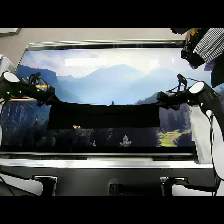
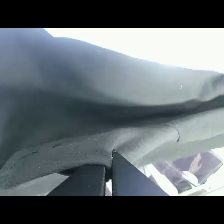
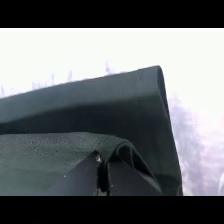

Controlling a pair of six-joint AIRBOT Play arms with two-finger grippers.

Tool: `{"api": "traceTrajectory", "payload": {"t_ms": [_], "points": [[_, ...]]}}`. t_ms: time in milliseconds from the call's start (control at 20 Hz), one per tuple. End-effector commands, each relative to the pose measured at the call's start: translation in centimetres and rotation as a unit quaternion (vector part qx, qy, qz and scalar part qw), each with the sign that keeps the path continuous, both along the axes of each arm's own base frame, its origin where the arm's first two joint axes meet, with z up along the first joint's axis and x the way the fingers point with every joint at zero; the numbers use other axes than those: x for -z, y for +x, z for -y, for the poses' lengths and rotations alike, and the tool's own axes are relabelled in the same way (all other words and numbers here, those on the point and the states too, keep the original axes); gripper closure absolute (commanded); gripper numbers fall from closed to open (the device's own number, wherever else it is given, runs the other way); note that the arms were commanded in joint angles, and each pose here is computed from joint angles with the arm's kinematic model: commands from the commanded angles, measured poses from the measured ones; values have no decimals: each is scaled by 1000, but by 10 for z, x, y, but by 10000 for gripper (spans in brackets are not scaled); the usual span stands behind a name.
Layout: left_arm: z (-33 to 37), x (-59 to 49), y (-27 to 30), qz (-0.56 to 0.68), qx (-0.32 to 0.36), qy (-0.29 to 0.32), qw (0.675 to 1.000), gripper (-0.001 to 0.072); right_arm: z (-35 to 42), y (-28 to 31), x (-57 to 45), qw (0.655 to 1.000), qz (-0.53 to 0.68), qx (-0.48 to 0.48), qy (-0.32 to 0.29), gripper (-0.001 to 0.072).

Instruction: Fold the clothes and pants, and hang the long-sleeved shirts on hangers.

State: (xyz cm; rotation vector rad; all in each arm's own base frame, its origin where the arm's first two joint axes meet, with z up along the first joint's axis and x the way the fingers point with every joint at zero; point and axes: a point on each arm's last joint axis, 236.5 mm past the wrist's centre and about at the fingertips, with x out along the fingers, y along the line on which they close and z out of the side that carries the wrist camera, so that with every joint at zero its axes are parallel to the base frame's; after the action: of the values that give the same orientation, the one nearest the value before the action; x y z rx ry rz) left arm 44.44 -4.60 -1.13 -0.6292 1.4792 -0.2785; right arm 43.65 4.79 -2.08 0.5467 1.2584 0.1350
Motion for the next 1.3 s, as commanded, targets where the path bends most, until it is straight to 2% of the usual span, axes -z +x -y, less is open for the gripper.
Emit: {"api": "traceTrajectory", "payload": {"t_ms": [0, 300, 350, 400, 450, 550, 600, 700, 850, 900, 1100, 1250], "points": [[4, 10, 23, -1, 0, -1, 1000, 691, 2, 9, 11, 1000, -5, 4, 0, 681], [20, 48, 31, -23, 14, -1, 1000, 679, 0, 9, 45, 999, -38, 9, 8, 664], [19, 47, 36, -14, 9, 1, 1000, 624, -2, 7, 43, 999, -42, 8, 12, 573], [18, 43, 40, -6, 8, 4, 1000, 610, -1, 3, 39, 999, -50, 2, 16, 472], [13, 35, 45, 6, 7, 13, 1000, 601, 3, -2, 31, 998, -60, -3, 20, 418], [0, 11, 58, 34, 3, 43, 998, 377, 26, -9, 10, 997, -67, -6, 26, 311], [-6, -3, 63, 50, 6, 59, 997, 377, 43, -13, 3, 997, -68, 2, 30, 296], [-14, -36, 69, 71, 2, 82, 994, 377, 66, -23, 1, 995, -77, 16, 55, 220], [-16, -77, 67, 105, 2, 91, 990, 378, 64, -26, 10, 991, -71, 10, 113, 199], [-18, -85, 63, 109, 4, 98, 989, 378, 58, -27, 18, 989, -75, 2, 128, 148], [-23, -97, 51, 105, 10, 114, 988, 378, 27, -25, 46, 981, -90, -24, 171, 148], [-24, -96, 47, 99, 13, 115, 988, 379, 21, -17, 58, 982, -86, -19, 166, 150]]}}
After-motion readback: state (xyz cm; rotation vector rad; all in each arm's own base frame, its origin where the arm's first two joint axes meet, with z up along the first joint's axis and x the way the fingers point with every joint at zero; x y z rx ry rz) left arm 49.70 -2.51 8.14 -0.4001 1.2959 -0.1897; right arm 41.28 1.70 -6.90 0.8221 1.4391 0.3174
